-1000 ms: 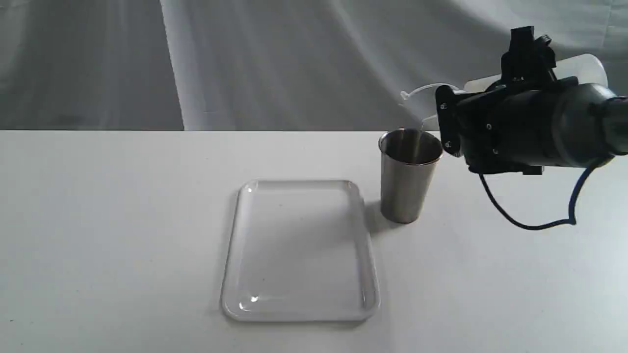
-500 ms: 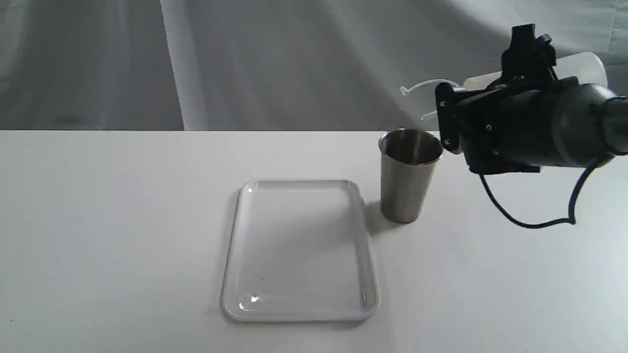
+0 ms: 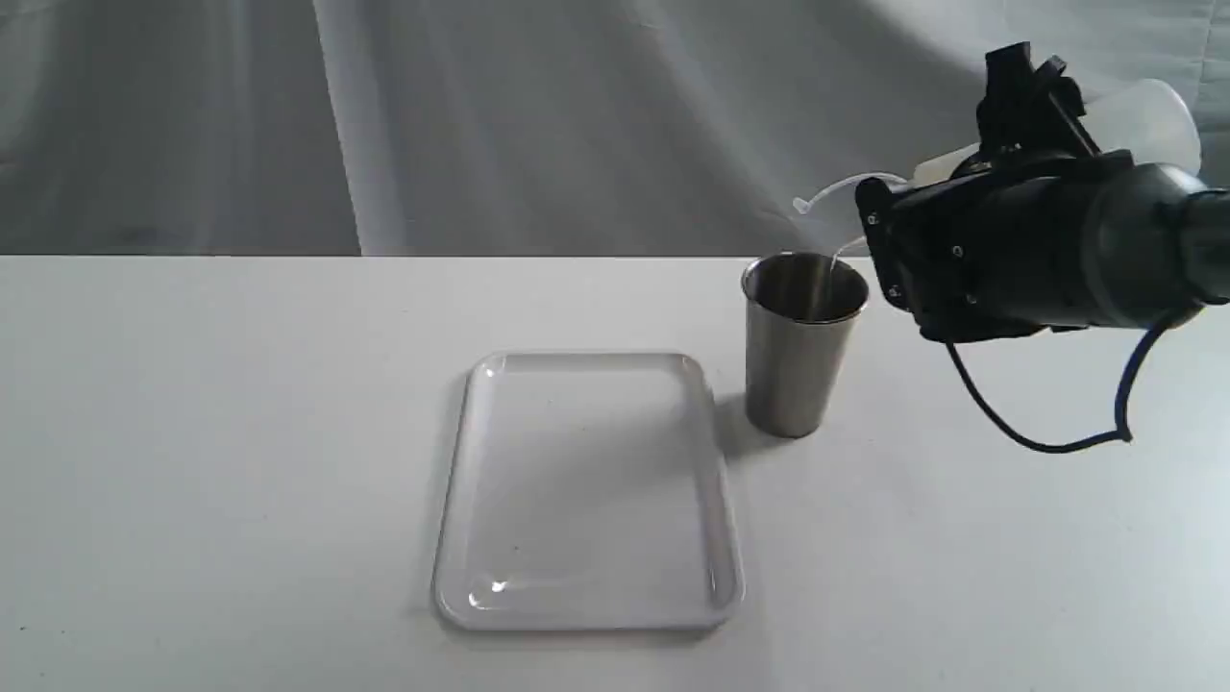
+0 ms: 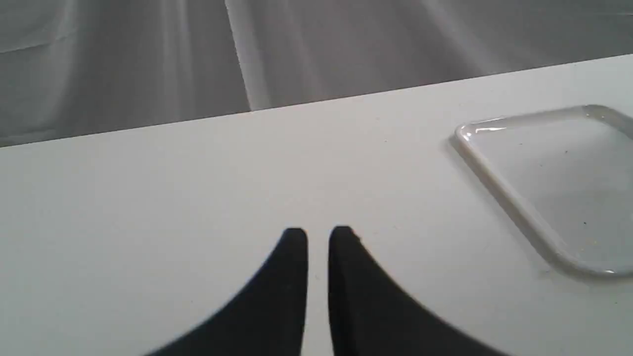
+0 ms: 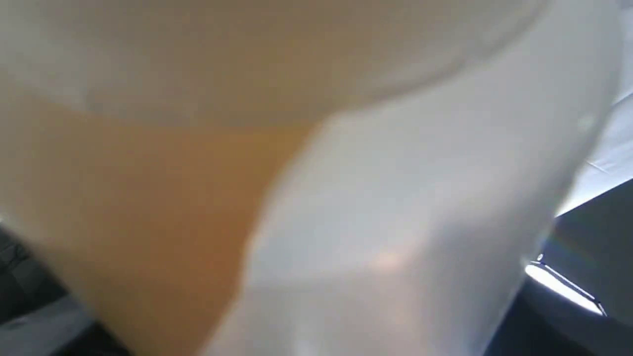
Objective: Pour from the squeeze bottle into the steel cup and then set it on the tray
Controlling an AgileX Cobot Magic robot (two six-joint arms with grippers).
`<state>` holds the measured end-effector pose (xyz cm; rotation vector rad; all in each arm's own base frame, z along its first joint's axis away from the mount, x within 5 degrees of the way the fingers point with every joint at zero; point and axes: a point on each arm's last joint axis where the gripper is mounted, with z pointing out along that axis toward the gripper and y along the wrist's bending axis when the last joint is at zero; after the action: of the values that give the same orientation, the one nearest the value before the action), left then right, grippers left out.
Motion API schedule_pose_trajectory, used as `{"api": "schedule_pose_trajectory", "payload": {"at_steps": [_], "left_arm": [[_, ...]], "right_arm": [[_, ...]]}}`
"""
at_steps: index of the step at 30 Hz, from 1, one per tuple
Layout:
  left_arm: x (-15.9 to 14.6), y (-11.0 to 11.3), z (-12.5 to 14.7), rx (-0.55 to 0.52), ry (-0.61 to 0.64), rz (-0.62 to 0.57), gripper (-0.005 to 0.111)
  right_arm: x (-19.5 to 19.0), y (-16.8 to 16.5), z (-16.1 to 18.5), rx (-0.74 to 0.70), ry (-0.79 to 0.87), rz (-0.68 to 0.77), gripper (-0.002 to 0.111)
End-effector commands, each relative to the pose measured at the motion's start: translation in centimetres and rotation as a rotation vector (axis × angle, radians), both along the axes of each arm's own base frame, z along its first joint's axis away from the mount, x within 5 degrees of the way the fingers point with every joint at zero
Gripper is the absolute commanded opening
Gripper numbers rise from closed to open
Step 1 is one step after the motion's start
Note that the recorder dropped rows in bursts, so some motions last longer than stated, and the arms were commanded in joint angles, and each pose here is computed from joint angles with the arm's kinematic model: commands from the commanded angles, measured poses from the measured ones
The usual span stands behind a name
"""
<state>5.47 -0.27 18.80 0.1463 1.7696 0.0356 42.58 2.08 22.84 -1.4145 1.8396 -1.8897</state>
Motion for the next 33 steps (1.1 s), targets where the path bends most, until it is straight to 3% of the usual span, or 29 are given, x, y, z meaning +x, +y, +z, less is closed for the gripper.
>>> {"api": "schedule_pose_trajectory", "payload": {"at_steps": [1,33], "left_arm": [[-0.01,-0.02,-0.06,-0.002,-0.007,-0.003,0.008],[-0.01,-0.02,-0.06,-0.002,-0.007,-0.003,0.008]], "right_arm": [[-0.01,0.04,1.15,-0.062,-0.015,0.005,0.044],[-0.01,0.04,1.15,-0.134,0.058,0.023,0.044]]}}
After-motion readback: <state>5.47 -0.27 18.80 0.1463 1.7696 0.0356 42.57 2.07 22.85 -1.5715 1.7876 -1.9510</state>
